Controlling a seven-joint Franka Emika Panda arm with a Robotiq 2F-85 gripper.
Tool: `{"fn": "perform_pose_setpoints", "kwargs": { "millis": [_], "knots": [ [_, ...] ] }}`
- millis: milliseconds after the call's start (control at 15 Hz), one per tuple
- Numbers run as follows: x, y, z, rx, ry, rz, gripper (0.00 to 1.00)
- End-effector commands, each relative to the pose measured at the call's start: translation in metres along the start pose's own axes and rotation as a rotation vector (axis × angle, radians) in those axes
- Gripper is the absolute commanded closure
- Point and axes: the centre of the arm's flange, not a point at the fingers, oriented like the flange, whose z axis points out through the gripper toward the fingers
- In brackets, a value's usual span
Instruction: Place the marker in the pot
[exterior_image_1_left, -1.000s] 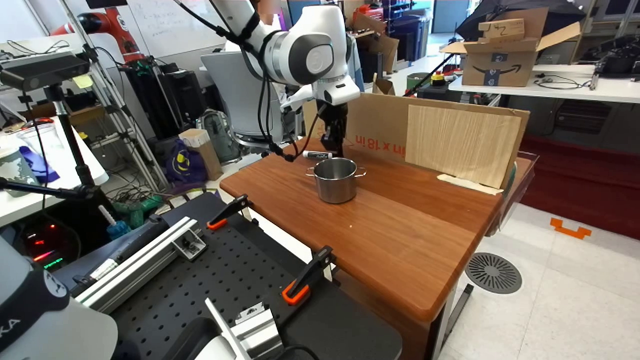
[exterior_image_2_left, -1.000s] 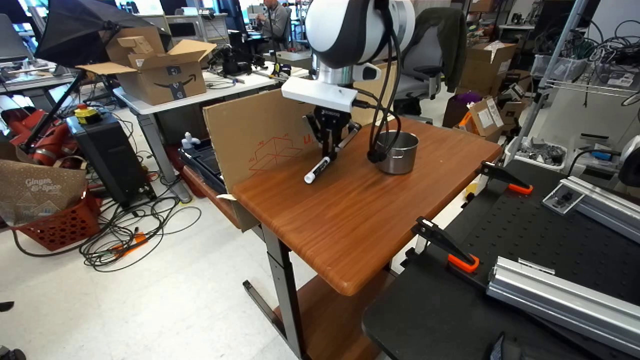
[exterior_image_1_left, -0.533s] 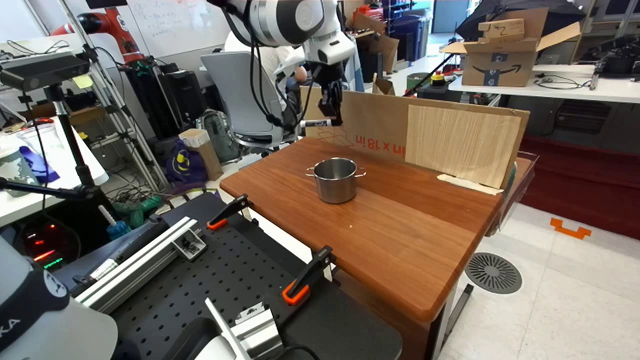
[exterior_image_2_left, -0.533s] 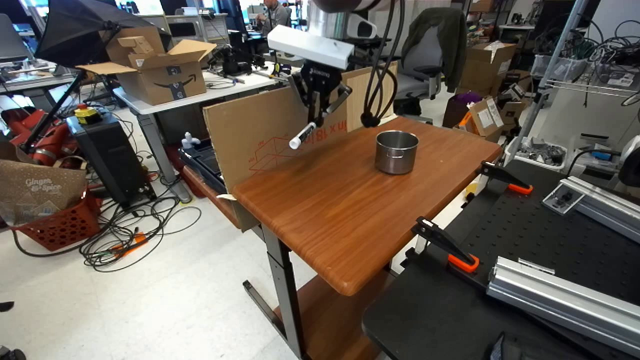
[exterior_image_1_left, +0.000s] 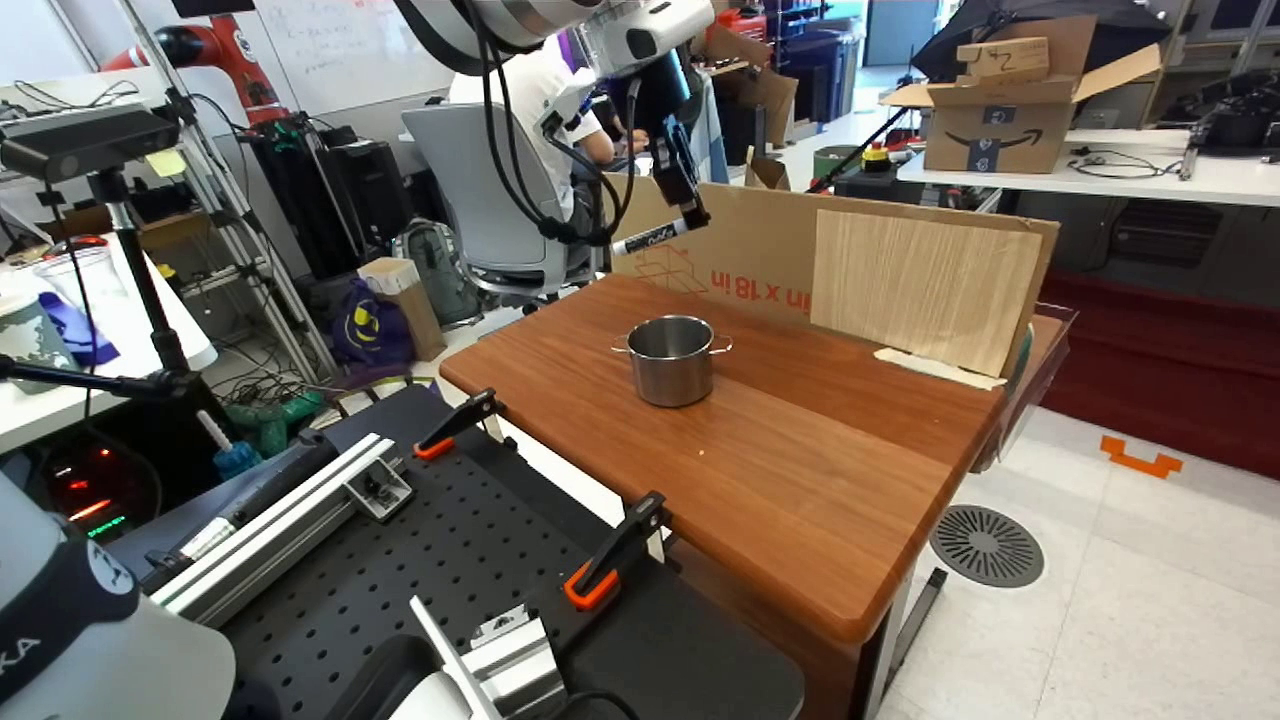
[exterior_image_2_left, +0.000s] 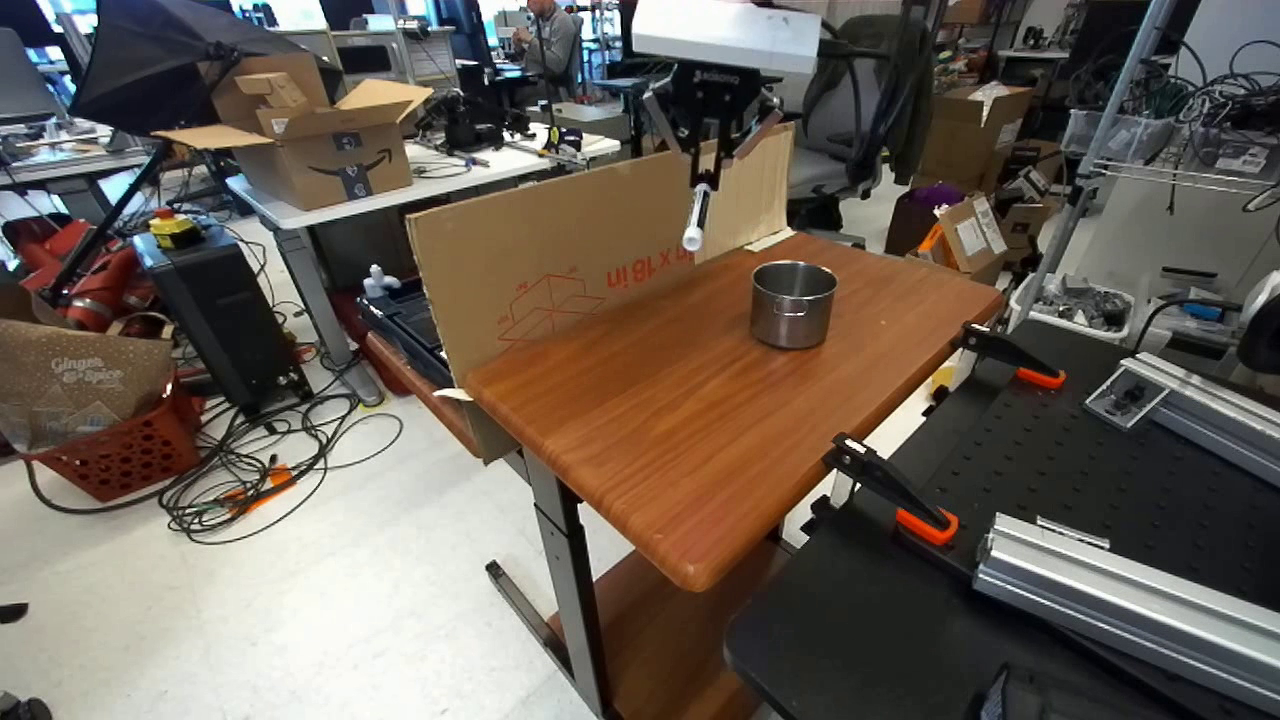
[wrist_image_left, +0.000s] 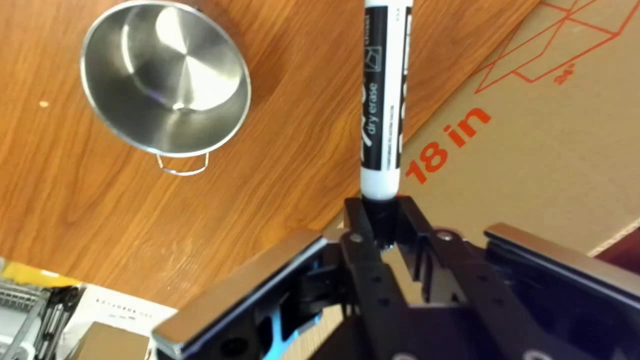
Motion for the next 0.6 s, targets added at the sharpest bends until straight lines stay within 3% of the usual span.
{"fn": "perform_pose_setpoints", "kwargs": {
  "millis": [0, 533],
  "knots": [
    [-0.018, 0.027, -0.012, -0.014, 0.124, -0.07, 0.95],
    [-0.031, 0.063, -0.007, -0.047, 0.331, -0.175, 0.95]
  ]
}}
